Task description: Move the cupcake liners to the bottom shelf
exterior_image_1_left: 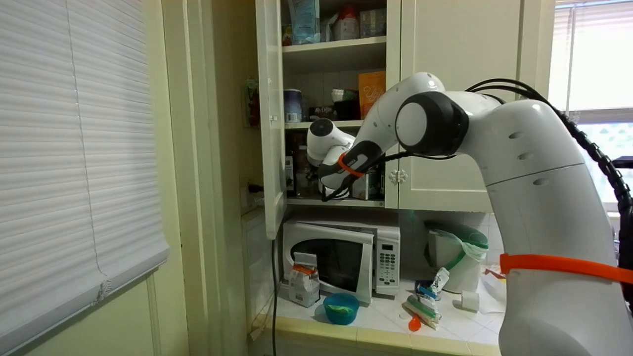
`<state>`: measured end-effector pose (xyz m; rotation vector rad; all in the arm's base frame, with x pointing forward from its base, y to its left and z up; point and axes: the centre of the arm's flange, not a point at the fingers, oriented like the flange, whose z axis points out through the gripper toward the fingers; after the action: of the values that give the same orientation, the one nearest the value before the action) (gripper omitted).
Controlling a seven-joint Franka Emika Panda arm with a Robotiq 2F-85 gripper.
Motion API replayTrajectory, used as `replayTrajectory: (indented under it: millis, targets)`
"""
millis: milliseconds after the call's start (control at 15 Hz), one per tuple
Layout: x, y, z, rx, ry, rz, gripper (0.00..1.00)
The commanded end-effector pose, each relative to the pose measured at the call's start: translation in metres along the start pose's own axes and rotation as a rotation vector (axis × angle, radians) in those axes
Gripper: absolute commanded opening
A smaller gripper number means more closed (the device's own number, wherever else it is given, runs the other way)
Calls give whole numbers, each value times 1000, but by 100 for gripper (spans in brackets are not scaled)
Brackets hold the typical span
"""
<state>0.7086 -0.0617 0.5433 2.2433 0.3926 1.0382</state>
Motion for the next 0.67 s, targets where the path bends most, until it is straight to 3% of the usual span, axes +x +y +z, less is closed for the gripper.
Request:
replayTrajectory:
  millis: [0, 133, 600]
  targets:
    - [1, 2, 8, -16, 17, -16, 27]
    - [2, 3, 9, -19, 19, -17, 38]
    - [7, 6, 3, -19, 28, 0, 91]
